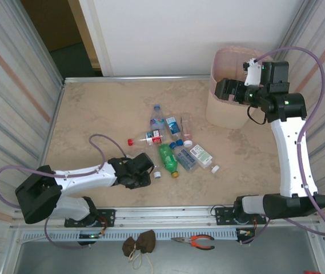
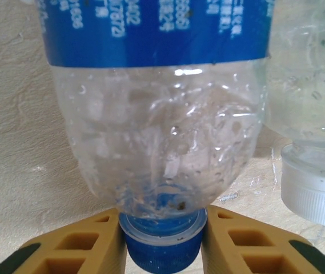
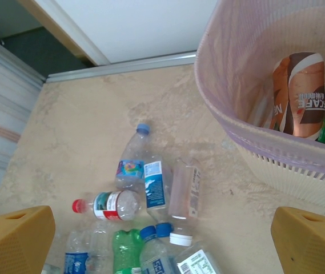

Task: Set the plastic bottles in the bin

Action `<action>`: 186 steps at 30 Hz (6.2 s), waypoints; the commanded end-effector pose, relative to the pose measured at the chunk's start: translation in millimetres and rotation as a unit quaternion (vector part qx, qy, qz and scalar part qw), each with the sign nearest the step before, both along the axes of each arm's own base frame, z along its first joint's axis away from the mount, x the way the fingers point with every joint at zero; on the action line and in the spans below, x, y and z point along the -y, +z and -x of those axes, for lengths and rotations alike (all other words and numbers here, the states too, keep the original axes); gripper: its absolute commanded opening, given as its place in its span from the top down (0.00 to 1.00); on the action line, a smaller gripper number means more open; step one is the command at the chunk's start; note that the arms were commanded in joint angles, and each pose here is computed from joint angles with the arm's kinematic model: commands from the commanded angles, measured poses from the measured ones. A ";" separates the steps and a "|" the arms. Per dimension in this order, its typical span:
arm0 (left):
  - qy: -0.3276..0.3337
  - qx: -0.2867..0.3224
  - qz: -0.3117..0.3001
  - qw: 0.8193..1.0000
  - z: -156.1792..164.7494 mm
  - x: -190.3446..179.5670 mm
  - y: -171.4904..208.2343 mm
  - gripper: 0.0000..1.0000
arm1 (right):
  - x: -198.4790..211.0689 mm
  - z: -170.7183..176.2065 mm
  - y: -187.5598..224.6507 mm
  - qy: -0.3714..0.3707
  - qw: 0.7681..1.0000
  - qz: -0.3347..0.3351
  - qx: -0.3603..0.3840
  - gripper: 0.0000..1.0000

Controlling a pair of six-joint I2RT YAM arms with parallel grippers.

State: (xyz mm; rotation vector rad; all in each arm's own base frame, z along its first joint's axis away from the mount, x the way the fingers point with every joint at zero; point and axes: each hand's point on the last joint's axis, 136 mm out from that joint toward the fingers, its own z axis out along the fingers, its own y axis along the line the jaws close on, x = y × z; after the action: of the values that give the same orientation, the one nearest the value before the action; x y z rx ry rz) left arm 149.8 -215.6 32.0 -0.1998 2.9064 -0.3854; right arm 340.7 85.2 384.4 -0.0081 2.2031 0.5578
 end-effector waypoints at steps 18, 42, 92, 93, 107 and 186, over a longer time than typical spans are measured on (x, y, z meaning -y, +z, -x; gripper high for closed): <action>-0.062 0.146 0.047 0.986 -10.5 -19.9 72.5 0.74 | -9.6 18.1 15.6 0.014 0.998 -0.038 0.045 0.06; -0.366 0.569 0.277 0.682 9.5 60.8 355.3 0.80 | -122.3 113.8 96.6 0.318 0.897 -0.180 0.249 0.03; -0.489 0.577 0.347 0.555 49.4 99.2 400.7 0.34 | -186.4 245.1 140.5 0.541 0.738 -0.143 0.377 0.42; -0.485 0.579 0.342 0.559 47.5 98.0 398.9 0.31 | -184.8 240.6 142.5 0.534 0.743 -0.139 0.378 0.42; -0.446 0.589 0.303 0.601 32.1 83.2 378.9 0.29 | -106.8 95.1 149.3 0.257 0.894 -0.039 0.365 0.44; -0.344 0.613 0.270 0.658 5.9 52.8 348.4 0.34 | 123.0 -183.7 -90.3 -0.627 0.666 -0.375 -0.148 0.01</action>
State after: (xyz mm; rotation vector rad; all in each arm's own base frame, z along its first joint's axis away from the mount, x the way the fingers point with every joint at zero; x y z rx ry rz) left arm 139.6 -276.4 368.7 0.8609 1.3551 -0.9979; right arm 542.6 -34.1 260.9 2.0267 1.5008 0.5569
